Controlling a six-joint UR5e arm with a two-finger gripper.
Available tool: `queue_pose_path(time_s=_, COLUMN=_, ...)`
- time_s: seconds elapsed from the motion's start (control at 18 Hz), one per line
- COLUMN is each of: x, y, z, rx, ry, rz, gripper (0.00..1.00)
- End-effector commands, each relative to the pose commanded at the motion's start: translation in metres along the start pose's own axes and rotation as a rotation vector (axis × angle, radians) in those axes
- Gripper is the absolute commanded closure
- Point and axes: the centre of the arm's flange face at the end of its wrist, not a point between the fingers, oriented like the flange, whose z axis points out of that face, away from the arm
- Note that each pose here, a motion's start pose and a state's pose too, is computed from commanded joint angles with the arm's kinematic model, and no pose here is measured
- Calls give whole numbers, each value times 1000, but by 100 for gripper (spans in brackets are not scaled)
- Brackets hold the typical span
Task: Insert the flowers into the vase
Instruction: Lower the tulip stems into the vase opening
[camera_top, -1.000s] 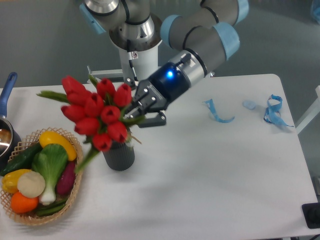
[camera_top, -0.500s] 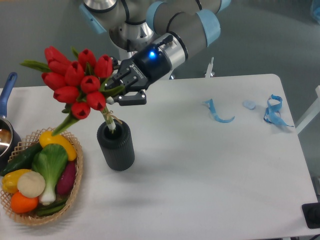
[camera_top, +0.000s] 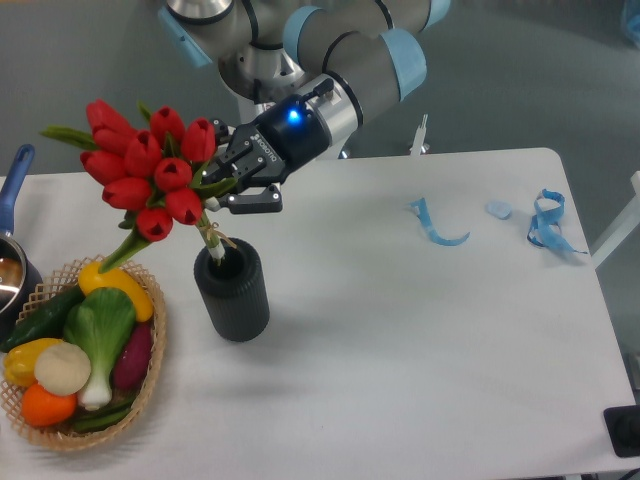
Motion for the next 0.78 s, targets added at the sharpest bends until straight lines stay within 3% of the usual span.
queue_pose_path(time_s=0.78, x=-10, y=66, z=5, rx=-8, ry=9, rz=-17, gripper=89)
